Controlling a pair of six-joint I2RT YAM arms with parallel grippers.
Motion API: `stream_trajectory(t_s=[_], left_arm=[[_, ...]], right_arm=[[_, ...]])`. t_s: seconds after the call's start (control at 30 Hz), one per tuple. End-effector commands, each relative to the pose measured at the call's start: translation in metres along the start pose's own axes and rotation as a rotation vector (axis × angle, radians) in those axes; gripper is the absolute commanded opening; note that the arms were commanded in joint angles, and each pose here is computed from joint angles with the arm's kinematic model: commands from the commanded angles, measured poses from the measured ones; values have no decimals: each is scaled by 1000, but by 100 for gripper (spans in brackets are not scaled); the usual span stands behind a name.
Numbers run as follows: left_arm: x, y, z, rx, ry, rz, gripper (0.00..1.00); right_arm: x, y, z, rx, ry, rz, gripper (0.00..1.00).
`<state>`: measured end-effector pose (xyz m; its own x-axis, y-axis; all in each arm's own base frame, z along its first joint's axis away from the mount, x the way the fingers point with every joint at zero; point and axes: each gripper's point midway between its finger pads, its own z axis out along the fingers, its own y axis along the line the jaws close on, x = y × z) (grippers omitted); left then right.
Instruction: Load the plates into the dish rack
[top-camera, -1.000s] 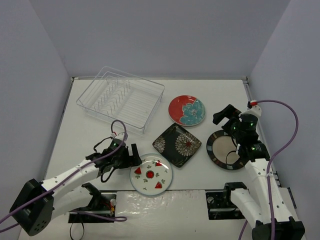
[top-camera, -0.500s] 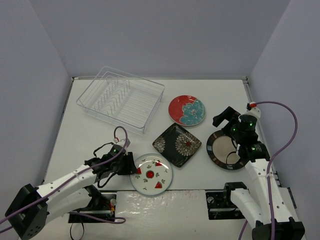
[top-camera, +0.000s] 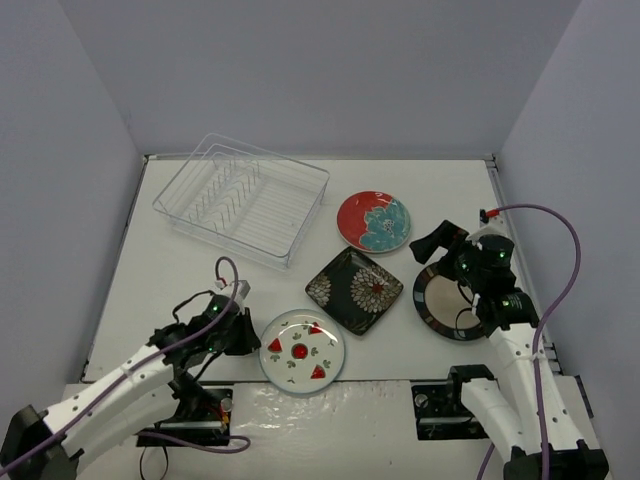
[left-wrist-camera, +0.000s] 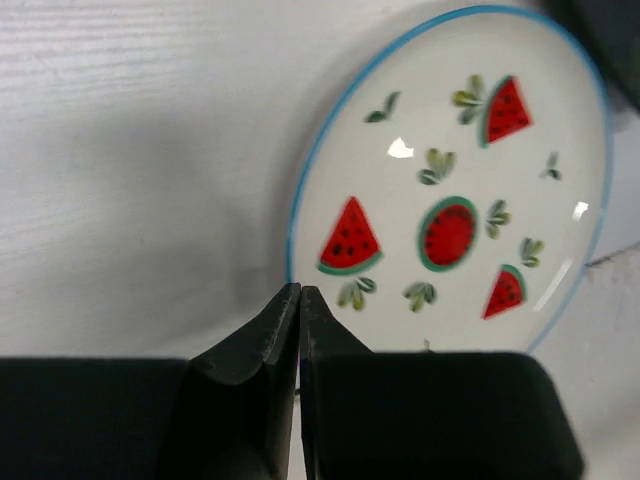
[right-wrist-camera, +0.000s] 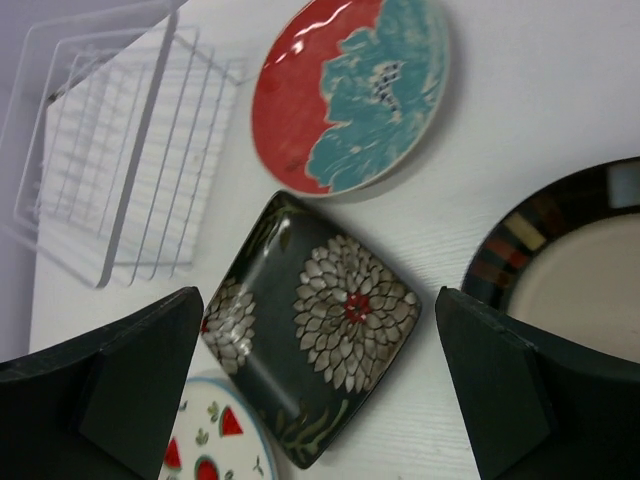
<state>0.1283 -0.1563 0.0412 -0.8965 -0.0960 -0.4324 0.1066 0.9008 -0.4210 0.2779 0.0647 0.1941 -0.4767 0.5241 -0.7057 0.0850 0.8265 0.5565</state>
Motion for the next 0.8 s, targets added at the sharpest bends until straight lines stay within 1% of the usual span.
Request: stream_trajectory(t_s=[0.0,0.07,0.17,0.23,0.33,0.47,0.53,0.57,0.6,0.63,0.7,0.77], left_arm=[[-29,-42,-34,215,-160,68,0],[-34,-52,-47,298,-220,80,0],[-35,-52,-54,317,-251,71,0],[-35,-42,-52,262,-258,46,0],[-27,-28,-41,178,-207,18,0],[-19,-8,-28,40,-132,-7,0],[-15,-4,-21,4,-88,-9,3],[-13,-4,-18,-7,-69,-8,7],[-12,-4,-16,-15,-56,-6,18],[-11,-3,-13,-25,-45,-4,21],[-7,1,-5,-51,-14,-4,22],[-4,-3,3,-30,2,-3,24]], right_arm=[[18,62,-7,-370,86,-110,100],[33,72,-7,-432,128,-133,100],[51,79,-8,-481,188,-181,100],[57,77,-7,-467,212,-197,100],[63,72,-3,-429,233,-172,100],[97,68,-5,-400,359,-159,98],[126,63,-10,-363,449,-163,98],[141,61,-14,-347,496,-170,98],[159,65,-22,-356,553,-188,98],[170,64,-26,-348,587,-189,98],[195,65,-37,-347,664,-195,99],[216,62,-48,-334,735,-211,100]])
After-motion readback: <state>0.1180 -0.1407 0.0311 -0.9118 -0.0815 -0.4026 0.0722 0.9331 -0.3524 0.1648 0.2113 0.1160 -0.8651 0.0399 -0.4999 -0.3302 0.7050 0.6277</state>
